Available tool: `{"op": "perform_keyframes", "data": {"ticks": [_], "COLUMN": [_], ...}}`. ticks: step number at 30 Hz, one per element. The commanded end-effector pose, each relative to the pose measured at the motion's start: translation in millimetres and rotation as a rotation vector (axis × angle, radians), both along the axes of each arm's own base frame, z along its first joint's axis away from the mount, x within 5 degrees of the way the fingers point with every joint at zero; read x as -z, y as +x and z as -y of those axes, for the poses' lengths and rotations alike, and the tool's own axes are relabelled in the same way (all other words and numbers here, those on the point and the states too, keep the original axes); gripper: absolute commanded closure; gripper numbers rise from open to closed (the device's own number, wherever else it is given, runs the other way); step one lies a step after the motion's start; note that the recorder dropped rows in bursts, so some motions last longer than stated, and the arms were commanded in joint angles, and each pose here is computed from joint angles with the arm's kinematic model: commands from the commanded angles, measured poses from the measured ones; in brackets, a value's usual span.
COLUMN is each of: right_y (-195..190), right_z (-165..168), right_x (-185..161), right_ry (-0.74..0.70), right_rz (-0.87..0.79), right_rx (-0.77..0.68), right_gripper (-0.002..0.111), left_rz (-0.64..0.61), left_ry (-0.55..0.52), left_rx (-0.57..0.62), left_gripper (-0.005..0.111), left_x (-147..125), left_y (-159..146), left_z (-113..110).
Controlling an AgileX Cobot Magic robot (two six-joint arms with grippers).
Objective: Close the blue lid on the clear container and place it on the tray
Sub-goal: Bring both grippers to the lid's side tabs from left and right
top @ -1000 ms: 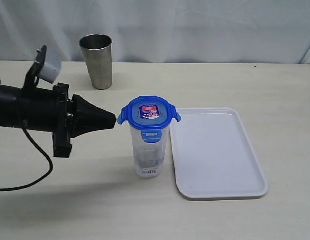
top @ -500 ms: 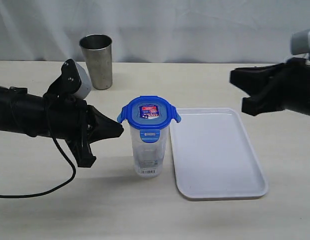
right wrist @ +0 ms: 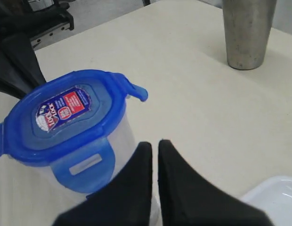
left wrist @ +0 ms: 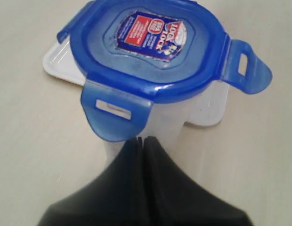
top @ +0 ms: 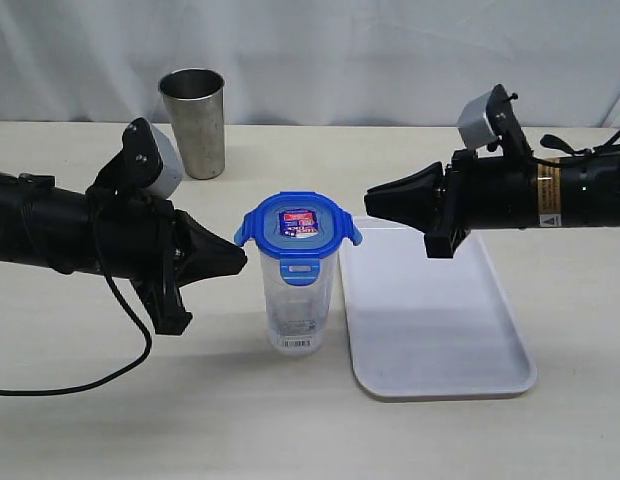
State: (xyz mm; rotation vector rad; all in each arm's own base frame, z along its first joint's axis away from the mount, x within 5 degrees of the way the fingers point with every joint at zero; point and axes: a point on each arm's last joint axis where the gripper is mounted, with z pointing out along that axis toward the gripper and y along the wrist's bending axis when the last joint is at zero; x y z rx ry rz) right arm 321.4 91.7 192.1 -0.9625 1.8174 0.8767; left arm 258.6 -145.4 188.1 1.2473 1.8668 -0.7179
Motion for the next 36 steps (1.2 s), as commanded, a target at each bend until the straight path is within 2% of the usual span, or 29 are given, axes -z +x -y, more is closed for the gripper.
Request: {"op": "perform_keyframes", "data": {"ticks": [1, 10, 16, 26, 36], "right_y": [-4, -46, -57, -31, -27], "right_z": [-1, 0, -4, -1, -3], "right_x": [-3, -17, -14, 6, 16], "right_ry": [0.003, -0.054, 0.008, 0.06, 0.113], "right_rz": [0.029, 0.056, 0.073, 0.081, 0.046], "right_rx": [-0.069, -0.148, -0.231, -0.038, -0.037], "right_gripper": [0.104, 0.104, 0.104, 0.104, 0.104], "left_rz": [0.013, 0.012, 0.012, 0.012, 0.012], "left_ry": [0.002, -0.002, -0.002, 0.0, -0.003], "left_rx": [0.01, 0.006, 0.006, 0.01, 0.01], "left_gripper": [0.107, 0.107, 0.107, 0.107, 0.107], "left_x": [1, 1, 1, 1, 1], "left_y": [-1, -1, -1, -1, -1], "left_z": [2, 2, 2, 2, 2]}}
